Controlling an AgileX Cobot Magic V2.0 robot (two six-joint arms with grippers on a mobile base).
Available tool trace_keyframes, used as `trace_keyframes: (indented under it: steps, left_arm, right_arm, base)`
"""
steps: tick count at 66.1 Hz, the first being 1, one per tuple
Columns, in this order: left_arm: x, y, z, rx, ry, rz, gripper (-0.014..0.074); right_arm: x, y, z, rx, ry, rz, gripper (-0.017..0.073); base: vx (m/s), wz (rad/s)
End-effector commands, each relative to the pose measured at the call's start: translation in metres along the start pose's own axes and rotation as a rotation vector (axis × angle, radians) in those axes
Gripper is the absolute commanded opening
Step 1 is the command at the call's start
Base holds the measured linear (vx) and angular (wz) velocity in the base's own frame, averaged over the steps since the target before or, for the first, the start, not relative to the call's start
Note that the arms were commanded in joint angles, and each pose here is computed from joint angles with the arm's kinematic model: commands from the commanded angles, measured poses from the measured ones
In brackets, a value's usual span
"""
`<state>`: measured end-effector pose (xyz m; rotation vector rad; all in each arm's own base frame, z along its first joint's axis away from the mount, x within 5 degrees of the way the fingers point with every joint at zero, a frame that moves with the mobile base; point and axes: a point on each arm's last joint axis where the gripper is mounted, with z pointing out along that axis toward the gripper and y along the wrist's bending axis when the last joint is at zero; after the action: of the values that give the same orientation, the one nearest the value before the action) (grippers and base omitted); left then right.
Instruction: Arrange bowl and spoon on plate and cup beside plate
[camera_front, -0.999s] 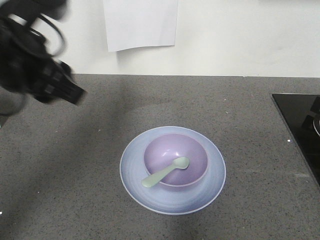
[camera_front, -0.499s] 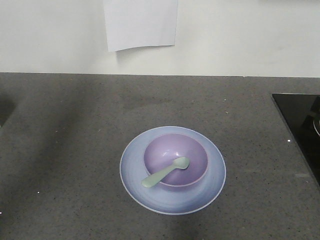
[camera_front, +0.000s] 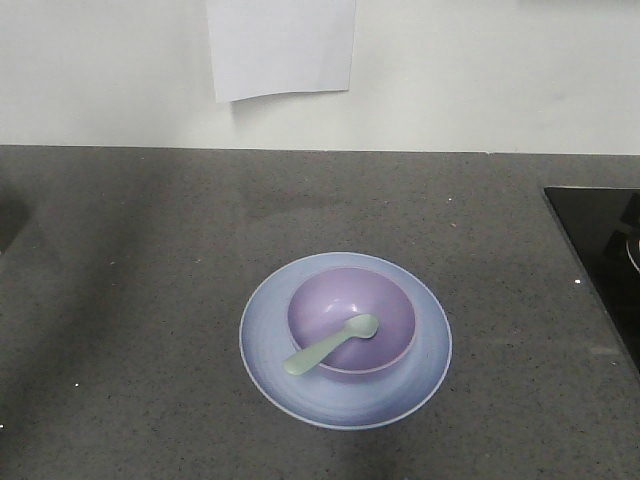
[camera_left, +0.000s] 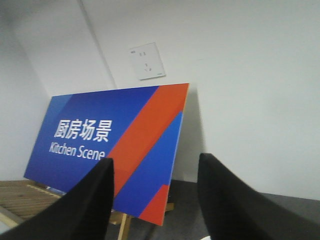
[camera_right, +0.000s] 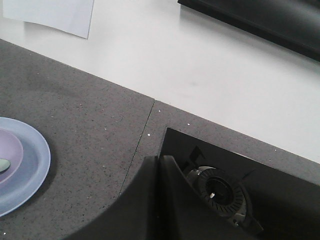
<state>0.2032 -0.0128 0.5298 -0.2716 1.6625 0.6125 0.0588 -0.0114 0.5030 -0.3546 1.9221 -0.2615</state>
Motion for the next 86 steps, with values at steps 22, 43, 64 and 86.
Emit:
trace_keyframes:
  steps: [22, 43, 64, 86]
  left_arm:
    - [0.011, 0.027, 0.049, -0.122, 0.081, -0.067, 0.0338]
    - [0.044, 0.03, 0.112, -0.111, 0.229, -0.143, 0.0228]
    - [0.082, 0.035, 0.162, -0.072, 0.384, -0.15, 0.0222]
    - [0.1, 0.032, 0.176, 0.028, 0.488, -0.184, 0.0299]
  right_arm:
    - [-0.008, -0.004, -0.002, 0.035, -0.058, -0.003, -0.0005]
    - [-0.008, -0.004, -0.002, 0.034, -0.058, -0.003, -0.0005]
    - [-0.008, -0.004, -0.002, 0.034, -0.059, -0.003, -0.0005]
    - [-0.008, -0.004, -0.002, 0.034, -0.059, -0.003, -0.0005]
  base:
    - [0.0, 0.0]
    - [0.0, 0.0]
    - [0.0, 0.0]
    - [0.0, 0.0]
